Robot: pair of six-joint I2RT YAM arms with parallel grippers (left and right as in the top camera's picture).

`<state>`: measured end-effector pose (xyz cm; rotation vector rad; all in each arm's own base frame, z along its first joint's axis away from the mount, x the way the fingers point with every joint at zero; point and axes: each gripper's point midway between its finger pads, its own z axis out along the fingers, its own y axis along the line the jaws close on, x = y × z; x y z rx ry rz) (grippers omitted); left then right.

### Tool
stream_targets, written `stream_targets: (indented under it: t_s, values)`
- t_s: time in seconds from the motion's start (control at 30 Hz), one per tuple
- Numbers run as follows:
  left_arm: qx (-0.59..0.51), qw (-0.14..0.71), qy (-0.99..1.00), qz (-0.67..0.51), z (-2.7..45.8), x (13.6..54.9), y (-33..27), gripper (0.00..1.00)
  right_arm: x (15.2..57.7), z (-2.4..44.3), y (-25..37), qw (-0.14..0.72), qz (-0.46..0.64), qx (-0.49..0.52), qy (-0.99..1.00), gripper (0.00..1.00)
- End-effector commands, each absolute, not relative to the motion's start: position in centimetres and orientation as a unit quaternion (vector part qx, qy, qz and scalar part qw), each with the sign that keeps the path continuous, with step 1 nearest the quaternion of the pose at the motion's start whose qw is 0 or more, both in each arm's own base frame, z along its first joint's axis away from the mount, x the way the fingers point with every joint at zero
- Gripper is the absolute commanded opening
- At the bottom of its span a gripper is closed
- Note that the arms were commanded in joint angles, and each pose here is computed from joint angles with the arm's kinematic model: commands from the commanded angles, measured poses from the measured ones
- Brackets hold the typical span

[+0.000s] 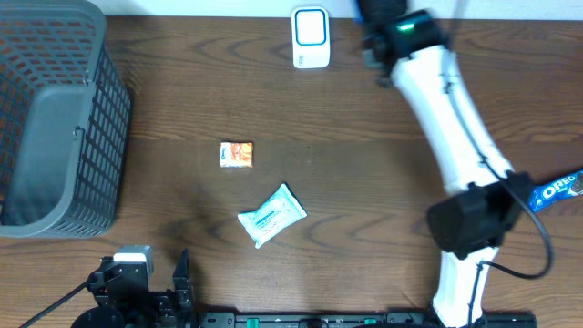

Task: Scan the item barcode
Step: 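Carry jar to the right table edge beside the Oreo pack and release, then reach right gripper to the small orange tissue pack and grasp it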

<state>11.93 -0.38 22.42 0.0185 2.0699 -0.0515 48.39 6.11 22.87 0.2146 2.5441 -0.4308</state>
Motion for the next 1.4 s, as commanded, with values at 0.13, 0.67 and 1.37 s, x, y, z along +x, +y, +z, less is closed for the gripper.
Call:
stream_targets:
  t_s: [0.13,0.67,1.37]
  values:
    - [0.009,0.513,0.858,-0.016,22.5,11.8,-0.2,0.98,46.1,18.0,-6.1,0.153,-0.118,0.265,0.945,0.4]
    - [0.009,0.513,0.858,-0.016,22.5,11.8,-0.2,0.98,35.3,6.0,-27.0,0.051,-0.14,0.492,0.858,0.37]
    - [0.009,0.513,0.858,-0.016,22.5,11.8,-0.2,0.98,43.1,26.6,-17.2,0.209,0.075,0.395,0.892,0.99]
